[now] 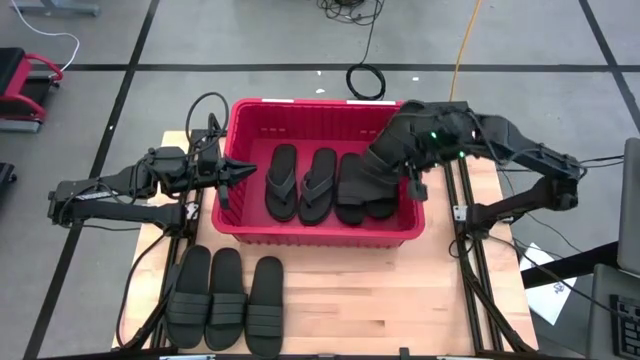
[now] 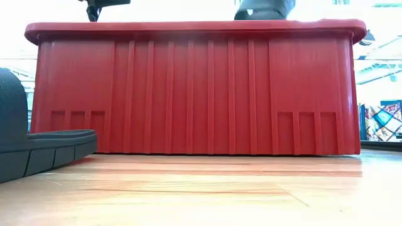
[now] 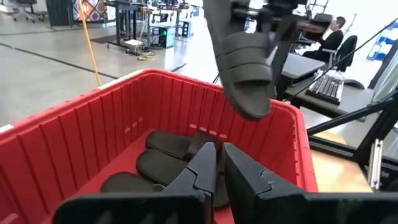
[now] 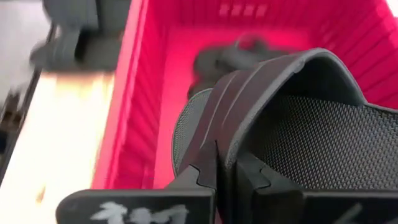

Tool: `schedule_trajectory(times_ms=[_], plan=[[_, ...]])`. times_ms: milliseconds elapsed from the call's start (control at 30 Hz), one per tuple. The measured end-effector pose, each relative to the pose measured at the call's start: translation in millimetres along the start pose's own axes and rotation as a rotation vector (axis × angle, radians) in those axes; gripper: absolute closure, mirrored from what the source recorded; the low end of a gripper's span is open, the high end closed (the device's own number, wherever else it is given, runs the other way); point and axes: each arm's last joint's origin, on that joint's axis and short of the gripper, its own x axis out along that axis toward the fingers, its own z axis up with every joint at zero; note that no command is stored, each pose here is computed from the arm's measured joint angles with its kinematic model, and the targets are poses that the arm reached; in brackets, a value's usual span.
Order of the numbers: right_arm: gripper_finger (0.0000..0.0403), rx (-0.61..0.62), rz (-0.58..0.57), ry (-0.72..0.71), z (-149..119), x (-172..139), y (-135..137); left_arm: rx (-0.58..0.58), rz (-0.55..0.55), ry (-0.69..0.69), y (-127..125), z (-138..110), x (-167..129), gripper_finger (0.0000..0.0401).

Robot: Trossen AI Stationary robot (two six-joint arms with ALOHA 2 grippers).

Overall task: Pick and place slides into bin
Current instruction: Put the slide into the bin

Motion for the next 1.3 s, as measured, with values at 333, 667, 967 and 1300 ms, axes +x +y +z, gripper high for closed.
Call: schedule_trajectory(times_ms=[333,667,967,1300], plan=[[0.0400,-0.203,0.295,0.250,-28.5,38.1,-58.3,-0.022,0.010,-0.001,0.3,0.0,0.0,0.0375],[0.0399,-0.197,0.419,0.250,-52.5,83.2,-107.7,-0.063,0.011,-0.002,0.3,0.0,0.0,0.0375],[0.0399,-0.148,0.557,0.312,-77.4,109.3,-110.9,-0.015,0.013,0.000,0.5,-0.2,0.0,0.0375],[0.0399,-0.084,0.560,0.335,-103.1,131.6,-110.5,0.033,0.023,0.050,0.7,-5.0,5.4,0.0375]])
